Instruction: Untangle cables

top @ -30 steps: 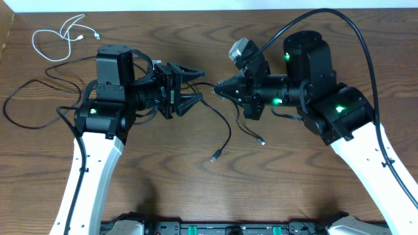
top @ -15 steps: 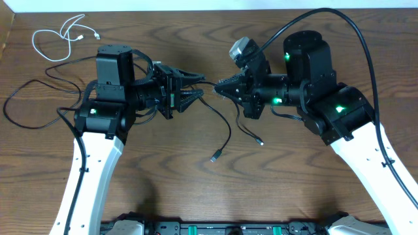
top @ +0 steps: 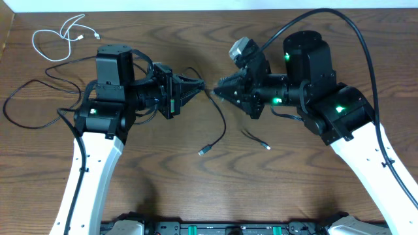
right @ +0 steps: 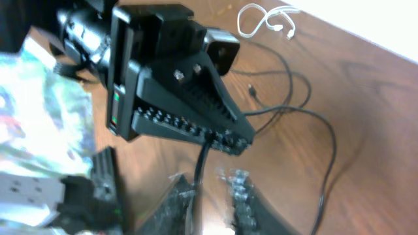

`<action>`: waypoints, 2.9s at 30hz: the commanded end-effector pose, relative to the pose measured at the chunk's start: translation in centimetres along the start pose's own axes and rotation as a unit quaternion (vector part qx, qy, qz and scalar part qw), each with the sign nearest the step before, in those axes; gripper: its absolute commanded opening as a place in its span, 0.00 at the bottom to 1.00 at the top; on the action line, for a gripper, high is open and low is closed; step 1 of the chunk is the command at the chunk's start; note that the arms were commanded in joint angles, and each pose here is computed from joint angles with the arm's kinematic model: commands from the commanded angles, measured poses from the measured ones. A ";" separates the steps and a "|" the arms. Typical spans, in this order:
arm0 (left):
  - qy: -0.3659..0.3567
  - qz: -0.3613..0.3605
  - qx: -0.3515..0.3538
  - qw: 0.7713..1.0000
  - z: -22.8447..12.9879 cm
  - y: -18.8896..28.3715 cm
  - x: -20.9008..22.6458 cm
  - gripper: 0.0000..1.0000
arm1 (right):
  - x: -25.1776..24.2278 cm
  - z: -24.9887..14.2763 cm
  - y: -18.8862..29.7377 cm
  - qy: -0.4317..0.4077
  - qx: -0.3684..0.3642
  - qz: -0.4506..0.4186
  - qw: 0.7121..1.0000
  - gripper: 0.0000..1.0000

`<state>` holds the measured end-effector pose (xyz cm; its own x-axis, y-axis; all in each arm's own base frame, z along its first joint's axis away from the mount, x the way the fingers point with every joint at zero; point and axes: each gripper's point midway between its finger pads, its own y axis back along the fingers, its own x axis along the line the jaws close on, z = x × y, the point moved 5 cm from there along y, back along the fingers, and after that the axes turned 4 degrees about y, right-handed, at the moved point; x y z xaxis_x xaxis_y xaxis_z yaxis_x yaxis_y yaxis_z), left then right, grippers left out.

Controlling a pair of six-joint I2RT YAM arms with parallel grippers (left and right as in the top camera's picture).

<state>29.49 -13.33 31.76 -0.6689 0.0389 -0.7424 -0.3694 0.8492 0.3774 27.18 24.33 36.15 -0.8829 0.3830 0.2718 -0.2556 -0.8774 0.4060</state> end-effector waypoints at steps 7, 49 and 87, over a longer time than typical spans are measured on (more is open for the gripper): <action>-0.192 -0.037 -0.007 0.981 -0.1 0.0 -1.8 0.07 | -1.4 -0.2 0.8 -0.019 0.008 -0.043 0.999 0.92; -0.191 0.339 -0.439 0.810 13.0 19.2 8.0 0.07 | -9.1 -3.6 6.0 -0.111 0.054 -0.223 0.967 0.99; -0.094 0.260 -0.669 0.689 6.1 28.1 8.1 0.07 | -9.1 -3.5 6.0 -0.110 0.050 -0.224 0.967 0.99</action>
<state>19.07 11.07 33.16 -0.7507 0.5284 -0.3964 -0.6214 -0.3612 0.6953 32.17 14.73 32.52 -0.5856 0.7767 0.2319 -0.5295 -0.5832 0.6161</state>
